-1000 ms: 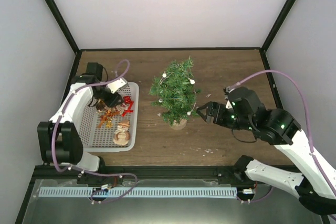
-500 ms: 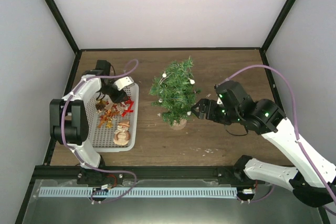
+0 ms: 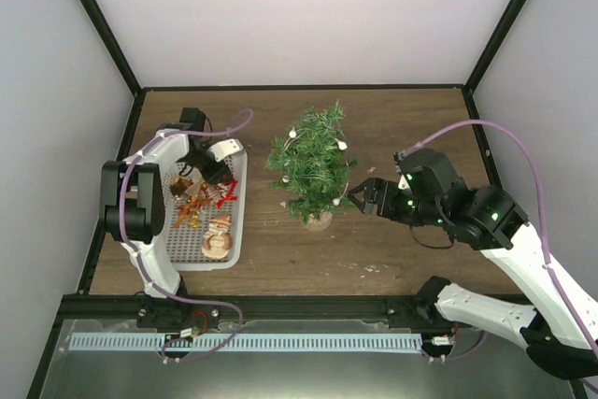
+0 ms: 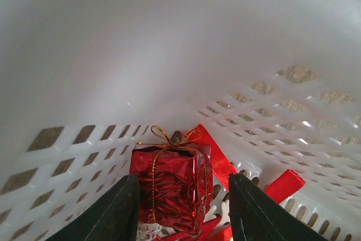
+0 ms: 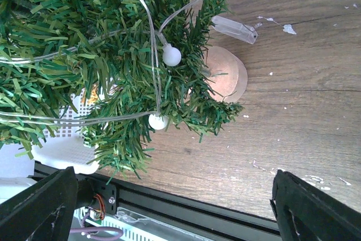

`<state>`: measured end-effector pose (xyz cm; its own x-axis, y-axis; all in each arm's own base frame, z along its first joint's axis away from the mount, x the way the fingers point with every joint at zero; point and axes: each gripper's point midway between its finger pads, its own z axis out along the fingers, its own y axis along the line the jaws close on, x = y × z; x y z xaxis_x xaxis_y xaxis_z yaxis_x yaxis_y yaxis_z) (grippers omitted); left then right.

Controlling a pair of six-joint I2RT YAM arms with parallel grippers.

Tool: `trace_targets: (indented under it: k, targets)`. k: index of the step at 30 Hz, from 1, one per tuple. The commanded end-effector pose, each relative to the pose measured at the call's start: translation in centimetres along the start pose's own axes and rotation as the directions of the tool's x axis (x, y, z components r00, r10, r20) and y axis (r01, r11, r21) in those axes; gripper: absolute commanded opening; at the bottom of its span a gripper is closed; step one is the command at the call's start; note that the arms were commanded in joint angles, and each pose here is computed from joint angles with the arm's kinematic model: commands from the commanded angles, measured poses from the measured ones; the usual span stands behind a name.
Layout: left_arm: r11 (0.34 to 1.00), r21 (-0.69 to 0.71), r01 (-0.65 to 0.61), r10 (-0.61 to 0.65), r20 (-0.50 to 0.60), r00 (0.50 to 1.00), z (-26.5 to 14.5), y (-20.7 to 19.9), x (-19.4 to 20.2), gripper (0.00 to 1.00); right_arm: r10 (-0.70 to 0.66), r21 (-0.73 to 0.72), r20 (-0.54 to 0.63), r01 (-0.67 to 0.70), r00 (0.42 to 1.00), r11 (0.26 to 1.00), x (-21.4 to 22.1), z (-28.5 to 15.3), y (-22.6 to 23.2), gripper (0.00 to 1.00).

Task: Decorate the small christmas tree

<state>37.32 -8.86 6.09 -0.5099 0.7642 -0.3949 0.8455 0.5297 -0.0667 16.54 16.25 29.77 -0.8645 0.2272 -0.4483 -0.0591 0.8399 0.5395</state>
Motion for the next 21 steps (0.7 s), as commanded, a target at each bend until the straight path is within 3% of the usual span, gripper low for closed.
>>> trace_targets:
  k: [1, 16, 17, 18, 21]
  targets:
    - [1.0, -0.011, -0.025, 0.025, -0.001, 1.0, 0.2, 0.8, -0.4, 0.45, 0.02, 0.011, 0.013, -0.02, 1.0, 1.0, -0.1, -0.3, -0.5, 0.87]
    - [1.0, 0.001, 0.0, 0.0, -0.044, 0.999, 1.6, 0.2, 1.2, 0.5, 0.006, -0.011, 0.002, -0.006, 1.0, 1.0, -0.2, 0.6, 0.2, 0.87]
    - [1.0, -0.005, 0.0, 0.0, -0.048, 0.999, 1.7, 0.4, 1.3, 0.62, 0.005, -0.014, 0.001, -0.005, 1.0, 1.0, -0.2, 0.7, 0.3, 0.87]
    - [1.0, -0.014, 0.0, 0.0, -0.05, 0.999, 1.9, 0.6, 1.4, 0.68, 0.004, -0.015, -0.001, -0.004, 1.0, 1.0, -0.2, 0.7, 0.4, 0.87]
    - [1.0, -0.01, 0.014, -0.015, -0.041, 0.999, 2.0, 0.6, 1.3, 0.67, 0.009, -0.014, -0.001, -0.009, 1.0, 1.0, -0.3, 0.8, 0.4, 0.87]
